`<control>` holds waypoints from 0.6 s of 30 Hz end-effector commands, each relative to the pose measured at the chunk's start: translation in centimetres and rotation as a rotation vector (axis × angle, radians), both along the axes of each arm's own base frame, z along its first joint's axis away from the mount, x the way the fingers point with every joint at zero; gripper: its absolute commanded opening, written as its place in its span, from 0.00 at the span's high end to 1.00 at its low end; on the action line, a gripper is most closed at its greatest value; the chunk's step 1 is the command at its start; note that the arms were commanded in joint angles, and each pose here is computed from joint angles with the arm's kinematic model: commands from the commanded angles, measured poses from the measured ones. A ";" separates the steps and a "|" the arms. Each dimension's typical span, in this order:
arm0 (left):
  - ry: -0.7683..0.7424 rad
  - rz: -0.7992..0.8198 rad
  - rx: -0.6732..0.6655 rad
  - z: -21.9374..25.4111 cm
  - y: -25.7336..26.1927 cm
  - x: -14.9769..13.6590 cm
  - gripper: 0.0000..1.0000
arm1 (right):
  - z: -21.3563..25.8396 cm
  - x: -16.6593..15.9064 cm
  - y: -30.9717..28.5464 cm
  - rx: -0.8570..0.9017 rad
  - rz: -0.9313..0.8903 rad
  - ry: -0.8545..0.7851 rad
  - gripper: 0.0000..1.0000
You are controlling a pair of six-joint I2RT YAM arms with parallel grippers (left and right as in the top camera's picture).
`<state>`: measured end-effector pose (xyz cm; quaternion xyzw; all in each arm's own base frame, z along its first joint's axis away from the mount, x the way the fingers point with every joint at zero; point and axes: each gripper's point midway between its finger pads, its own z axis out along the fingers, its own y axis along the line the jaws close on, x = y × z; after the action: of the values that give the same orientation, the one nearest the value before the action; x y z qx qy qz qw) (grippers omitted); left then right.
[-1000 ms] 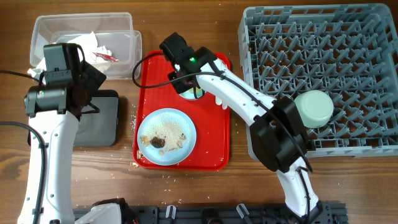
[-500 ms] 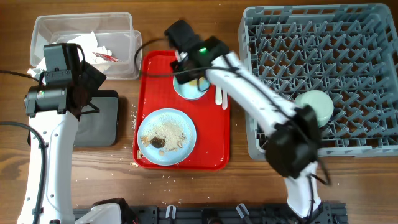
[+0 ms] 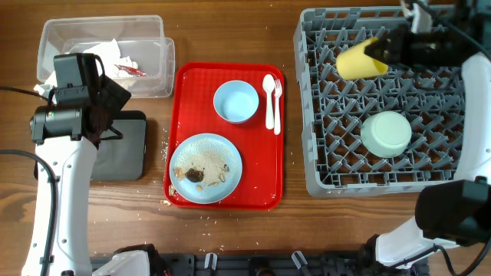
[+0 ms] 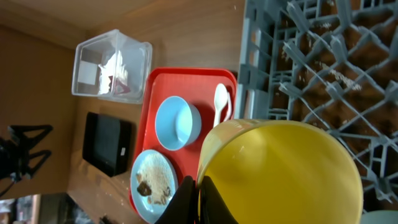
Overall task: Sort waste into correct bins and load items into the dishwasher rack
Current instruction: 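Lift the yellow cup into the rack and release it upside down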
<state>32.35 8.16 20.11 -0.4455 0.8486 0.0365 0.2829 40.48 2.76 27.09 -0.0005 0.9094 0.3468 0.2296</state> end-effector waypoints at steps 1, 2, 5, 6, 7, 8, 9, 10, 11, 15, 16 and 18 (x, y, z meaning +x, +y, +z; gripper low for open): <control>-0.003 0.011 0.023 0.3 0.5 -0.2 0.00 | -1.0 -0.1 -1.0 0.196 0.031 -0.054 0.96; -0.003 0.011 0.023 0.3 0.5 -0.2 0.00 | -1.2 -0.1 -1.2 0.235 0.029 -0.064 0.96; -0.003 0.011 0.023 0.3 0.5 -0.2 0.00 | -3.7 0.6 -2.8 0.272 -0.023 -0.073 0.96; -0.003 0.011 0.023 0.3 0.5 -0.2 0.00 | -4.4 0.8 -3.2 0.290 -0.051 -0.061 0.96; -0.003 0.011 0.023 0.3 0.5 -0.2 0.00 | -4.9 1.1 -3.4 0.331 -0.070 -0.063 0.96; -0.003 0.011 0.023 0.3 0.5 -0.2 0.00 | -4.5 1.5 -3.2 0.406 -0.039 -0.124 0.96; -0.003 0.011 0.023 0.3 0.5 -0.2 0.00 | -3.8 1.7 -3.1 0.464 -0.004 -0.181 0.96; -0.003 0.011 0.023 0.3 0.5 -0.2 0.00 | -3.4 2.1 -3.0 0.519 0.012 -0.200 0.96; -0.003 0.011 0.023 0.3 0.5 -0.2 0.00 | -3.2 2.6 -3.1 0.564 0.015 -0.195 0.96; -0.003 0.011 0.023 0.3 0.5 -0.2 0.00 | -3.9 4.0 -3.1 0.663 0.052 -0.167 0.96; -0.003 0.011 0.023 0.3 0.5 -0.2 0.00 | -5.0 4.3 -3.2 0.686 0.033 -0.123 0.96; -0.003 0.011 0.023 0.3 0.5 -0.2 0.00 | -6.8 4.5 -3.3 0.722 0.004 -0.047 0.96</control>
<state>32.35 8.17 20.11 -0.4455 0.8486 0.0367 0.2830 45.19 -1.02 22.76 0.0185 0.7427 0.5916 0.3131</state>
